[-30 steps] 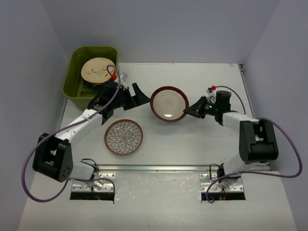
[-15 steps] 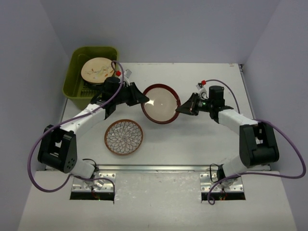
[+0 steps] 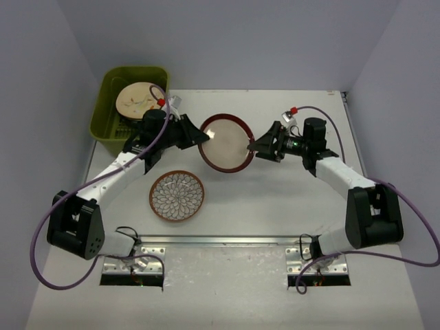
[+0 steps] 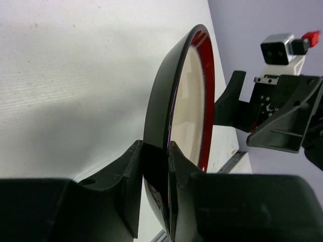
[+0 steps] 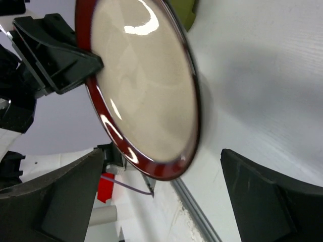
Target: Place the plates into the plastic bin on the countertop
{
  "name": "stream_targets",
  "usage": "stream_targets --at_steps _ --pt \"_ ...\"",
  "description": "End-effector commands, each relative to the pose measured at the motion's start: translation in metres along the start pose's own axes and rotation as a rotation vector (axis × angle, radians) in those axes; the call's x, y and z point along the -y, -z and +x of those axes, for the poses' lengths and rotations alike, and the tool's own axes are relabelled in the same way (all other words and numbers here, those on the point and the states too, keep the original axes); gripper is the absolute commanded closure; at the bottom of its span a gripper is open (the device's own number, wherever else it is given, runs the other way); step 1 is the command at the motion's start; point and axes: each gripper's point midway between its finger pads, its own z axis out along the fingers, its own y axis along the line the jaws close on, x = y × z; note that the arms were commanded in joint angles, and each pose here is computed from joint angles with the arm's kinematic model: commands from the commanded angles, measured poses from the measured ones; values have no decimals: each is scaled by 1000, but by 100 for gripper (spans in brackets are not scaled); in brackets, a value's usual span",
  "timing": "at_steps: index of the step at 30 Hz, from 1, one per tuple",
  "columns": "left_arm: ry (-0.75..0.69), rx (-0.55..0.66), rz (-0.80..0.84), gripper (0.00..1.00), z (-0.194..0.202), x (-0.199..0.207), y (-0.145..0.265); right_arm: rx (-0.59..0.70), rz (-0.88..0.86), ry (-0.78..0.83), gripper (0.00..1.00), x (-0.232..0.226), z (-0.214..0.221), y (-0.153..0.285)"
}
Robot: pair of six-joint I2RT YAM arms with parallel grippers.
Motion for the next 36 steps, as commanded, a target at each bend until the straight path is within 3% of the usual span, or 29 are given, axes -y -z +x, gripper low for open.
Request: stream_targets --at_steps 1,4,12,16,23,27,33,35,36 --pt "39 306 128 100 -89 47 45 69 0 40 1 0 -18 19" --pt "113 415 70 100 -123 25 68 100 23 17 1 10 -19 32" --pt "374 807 -146 100 -224 -82 150 115 50 12 1 22 -12 47" --pt "432 922 -222 100 -259 -123 161 123 73 20 1 28 -4 50" --pt "506 870 -247 100 -302 -198 118 109 69 15 1 30 6 52" --pt "502 859 -279 93 -322 -223 104 106 69 34 1 26 8 54" --pt "496 807 -321 94 -328 -251 83 104 83 42 1 28 11 55" --pt "491 790 -347 90 -325 -258 79 103 90 40 1 31 12 55" --pt "506 776 -375 82 -320 -264 78 101 91 36 1 32 12 55"
